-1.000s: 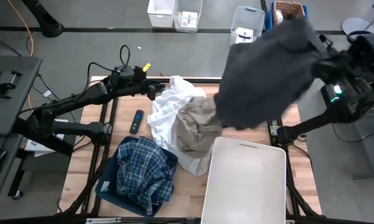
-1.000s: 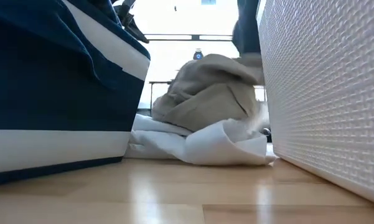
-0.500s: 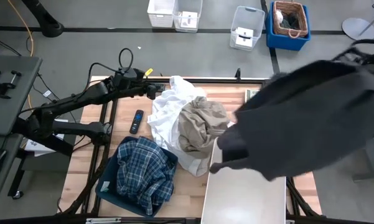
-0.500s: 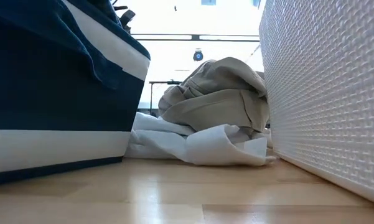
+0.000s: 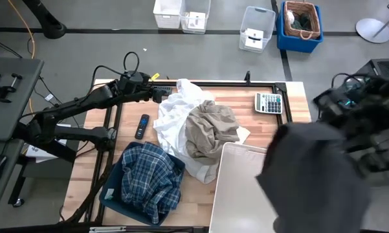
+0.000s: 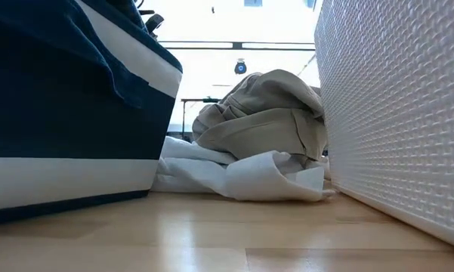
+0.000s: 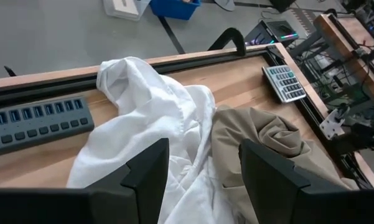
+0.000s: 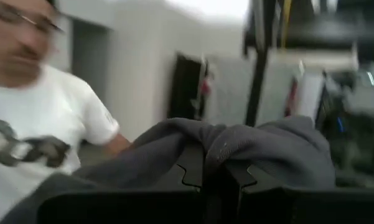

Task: Sort clothes
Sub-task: Put the gray short into the white laundry organizer

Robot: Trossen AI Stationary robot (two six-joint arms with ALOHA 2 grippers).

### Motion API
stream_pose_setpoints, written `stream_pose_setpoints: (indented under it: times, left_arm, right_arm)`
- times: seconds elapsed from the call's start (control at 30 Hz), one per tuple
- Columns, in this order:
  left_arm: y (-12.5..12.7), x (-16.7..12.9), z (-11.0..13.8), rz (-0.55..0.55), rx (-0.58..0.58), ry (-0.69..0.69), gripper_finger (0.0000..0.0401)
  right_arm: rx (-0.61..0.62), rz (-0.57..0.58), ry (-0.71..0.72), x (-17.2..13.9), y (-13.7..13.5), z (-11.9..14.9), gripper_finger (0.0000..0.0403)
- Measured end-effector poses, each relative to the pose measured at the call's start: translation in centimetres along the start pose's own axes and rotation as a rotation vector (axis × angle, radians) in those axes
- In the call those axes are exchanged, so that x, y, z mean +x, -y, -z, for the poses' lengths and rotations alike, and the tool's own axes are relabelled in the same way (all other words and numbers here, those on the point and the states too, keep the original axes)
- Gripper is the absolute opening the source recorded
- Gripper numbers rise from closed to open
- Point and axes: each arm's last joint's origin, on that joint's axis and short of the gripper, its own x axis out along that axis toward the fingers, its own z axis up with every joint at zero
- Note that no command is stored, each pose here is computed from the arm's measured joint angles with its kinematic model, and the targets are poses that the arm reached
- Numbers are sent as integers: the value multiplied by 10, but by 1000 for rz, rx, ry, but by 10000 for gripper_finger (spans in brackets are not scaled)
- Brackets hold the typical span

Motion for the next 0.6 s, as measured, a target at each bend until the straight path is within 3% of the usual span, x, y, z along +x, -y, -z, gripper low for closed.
stream_pose_setpoints:
  times: [0.33,0.47,0.6]
  left_arm:
    - [3,0,-3,41,55,25,186]
    - [4,0,-2,85,144,-4,186]
    - [5,0,-1,139,177,-40,186]
  right_arm:
    - [51,408,-191,52,-5,34,5]
    - [174,528,-258,74,-13,55,5]
    - [401,650,-297,90,-20,80,5]
